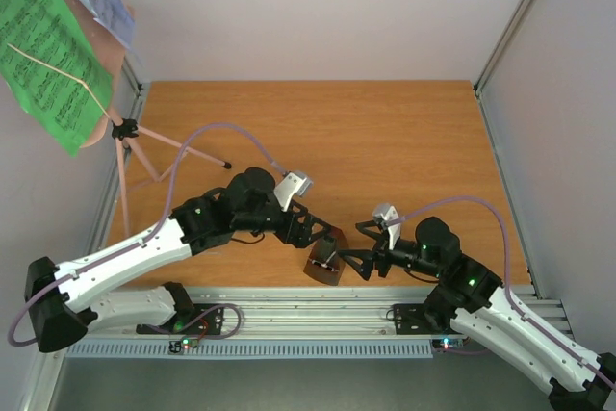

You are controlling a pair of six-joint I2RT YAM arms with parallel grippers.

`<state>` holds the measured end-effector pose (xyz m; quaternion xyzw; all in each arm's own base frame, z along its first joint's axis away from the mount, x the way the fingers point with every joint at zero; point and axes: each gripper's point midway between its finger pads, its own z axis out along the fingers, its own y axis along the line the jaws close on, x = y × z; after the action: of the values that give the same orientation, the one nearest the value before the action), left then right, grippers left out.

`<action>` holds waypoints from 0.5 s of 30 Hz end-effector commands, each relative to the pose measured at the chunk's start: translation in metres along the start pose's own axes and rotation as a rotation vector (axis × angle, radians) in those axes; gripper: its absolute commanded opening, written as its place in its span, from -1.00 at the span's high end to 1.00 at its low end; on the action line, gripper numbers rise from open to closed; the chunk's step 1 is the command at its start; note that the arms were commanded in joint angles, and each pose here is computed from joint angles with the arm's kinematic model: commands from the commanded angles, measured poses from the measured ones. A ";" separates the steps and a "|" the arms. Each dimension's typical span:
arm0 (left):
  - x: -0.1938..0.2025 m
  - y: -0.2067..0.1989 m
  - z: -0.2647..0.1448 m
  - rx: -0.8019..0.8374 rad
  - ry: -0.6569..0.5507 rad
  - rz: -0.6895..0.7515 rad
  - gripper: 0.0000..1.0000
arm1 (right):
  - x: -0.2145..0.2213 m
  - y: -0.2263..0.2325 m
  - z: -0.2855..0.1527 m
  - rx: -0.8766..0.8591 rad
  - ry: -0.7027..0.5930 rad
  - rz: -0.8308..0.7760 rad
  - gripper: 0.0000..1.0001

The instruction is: Pack up the instrument practice props

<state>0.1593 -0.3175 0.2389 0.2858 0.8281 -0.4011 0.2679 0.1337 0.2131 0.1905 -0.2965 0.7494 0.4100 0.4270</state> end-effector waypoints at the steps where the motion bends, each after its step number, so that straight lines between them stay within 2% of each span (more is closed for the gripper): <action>1: -0.012 -0.014 -0.002 0.089 -0.076 -0.103 -0.83 | -0.008 0.019 0.000 -0.101 -0.032 -0.063 -0.97; 6: -0.011 -0.027 0.002 0.177 -0.062 -0.169 -0.83 | -0.008 0.009 0.005 -0.037 -0.061 -0.123 -0.97; 9: -0.010 -0.024 0.006 0.163 -0.049 -0.183 -0.82 | -0.013 0.012 0.006 -0.047 -0.101 -0.175 -0.97; 12: -0.007 -0.020 0.011 0.147 -0.036 -0.184 -0.57 | -0.016 0.012 0.010 -0.051 -0.125 -0.219 -0.97; 15: -0.008 -0.022 0.012 0.160 -0.039 -0.195 -0.55 | -0.015 0.013 0.014 -0.065 -0.119 -0.255 -0.97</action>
<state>0.1521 -0.3317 0.2388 0.2175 0.8277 -0.4702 0.2159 0.1334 0.2263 0.1938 -0.3499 0.7000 0.4023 0.4751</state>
